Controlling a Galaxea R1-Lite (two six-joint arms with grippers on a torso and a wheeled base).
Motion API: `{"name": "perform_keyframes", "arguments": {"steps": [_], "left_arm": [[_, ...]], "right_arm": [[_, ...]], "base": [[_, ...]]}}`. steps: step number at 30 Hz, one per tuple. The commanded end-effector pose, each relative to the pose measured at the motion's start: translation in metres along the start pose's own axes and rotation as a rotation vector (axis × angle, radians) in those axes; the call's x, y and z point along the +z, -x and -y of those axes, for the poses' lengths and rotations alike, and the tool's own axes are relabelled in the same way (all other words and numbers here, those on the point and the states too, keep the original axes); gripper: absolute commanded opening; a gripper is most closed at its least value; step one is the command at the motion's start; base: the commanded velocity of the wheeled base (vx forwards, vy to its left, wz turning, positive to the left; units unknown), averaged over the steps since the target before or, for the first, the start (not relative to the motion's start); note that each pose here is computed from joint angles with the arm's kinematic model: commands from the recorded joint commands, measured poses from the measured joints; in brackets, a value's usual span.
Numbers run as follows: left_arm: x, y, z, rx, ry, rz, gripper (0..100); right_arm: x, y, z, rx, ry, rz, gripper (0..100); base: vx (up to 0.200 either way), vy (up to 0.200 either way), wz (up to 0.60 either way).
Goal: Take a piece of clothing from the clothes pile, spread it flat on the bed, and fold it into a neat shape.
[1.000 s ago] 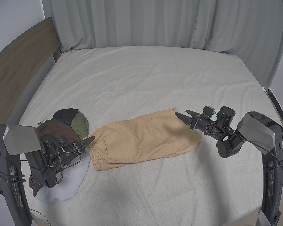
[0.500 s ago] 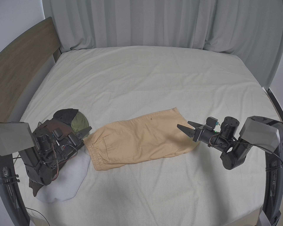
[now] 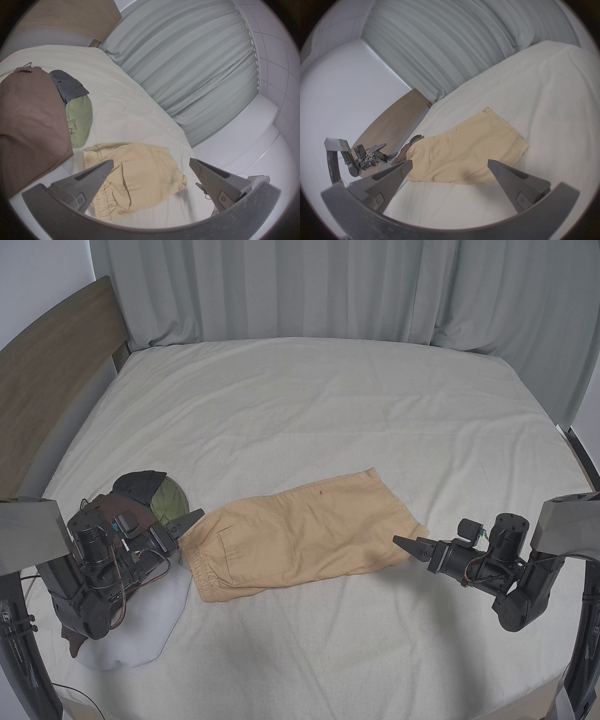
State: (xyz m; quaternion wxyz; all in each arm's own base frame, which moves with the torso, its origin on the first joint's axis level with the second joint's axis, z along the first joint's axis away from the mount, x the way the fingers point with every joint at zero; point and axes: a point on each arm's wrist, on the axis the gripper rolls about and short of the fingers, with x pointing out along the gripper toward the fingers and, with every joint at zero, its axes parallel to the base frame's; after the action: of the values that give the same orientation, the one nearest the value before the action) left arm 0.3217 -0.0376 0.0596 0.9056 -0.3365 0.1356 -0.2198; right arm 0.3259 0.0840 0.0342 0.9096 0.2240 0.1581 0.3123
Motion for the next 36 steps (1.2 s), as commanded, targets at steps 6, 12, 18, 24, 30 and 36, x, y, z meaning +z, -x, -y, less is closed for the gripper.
{"name": "perform_keyframes", "arguments": {"steps": [6,12,18,24,30,36], "left_arm": [[0.013,0.018,0.031,-0.066,-0.048,0.039,100],[0.016,0.034,0.044,-0.088,-0.23,0.049,100],[0.003,0.045,0.038,-0.086,-0.436,-0.017,100],[-0.002,0.049,0.037,-0.09,-0.585,-0.036,100],[-0.003,0.052,0.032,-0.125,-0.721,-0.056,100],[-0.003,0.053,0.033,-0.135,-0.727,-0.059,100]], "right_arm": [[-0.011,0.006,-0.014,0.004,-0.059,-0.043,100],[-0.033,-0.007,-0.018,-0.02,-0.107,-0.091,100],[-0.047,-0.014,-0.021,-0.02,-0.11,-0.125,100],[-0.06,-0.022,-0.011,-0.048,-0.121,-0.15,100],[-0.075,-0.028,0.0,-0.07,-0.138,-0.182,100],[-0.079,-0.038,0.009,-0.074,-0.165,-0.171,100]], "base": [[0.0,0.0,0.0],[0.0,0.0,0.0],[0.0,0.0,0.0],[0.0,0.0,0.0],[0.0,0.0,0.0],[0.0,0.0,0.0]]}}
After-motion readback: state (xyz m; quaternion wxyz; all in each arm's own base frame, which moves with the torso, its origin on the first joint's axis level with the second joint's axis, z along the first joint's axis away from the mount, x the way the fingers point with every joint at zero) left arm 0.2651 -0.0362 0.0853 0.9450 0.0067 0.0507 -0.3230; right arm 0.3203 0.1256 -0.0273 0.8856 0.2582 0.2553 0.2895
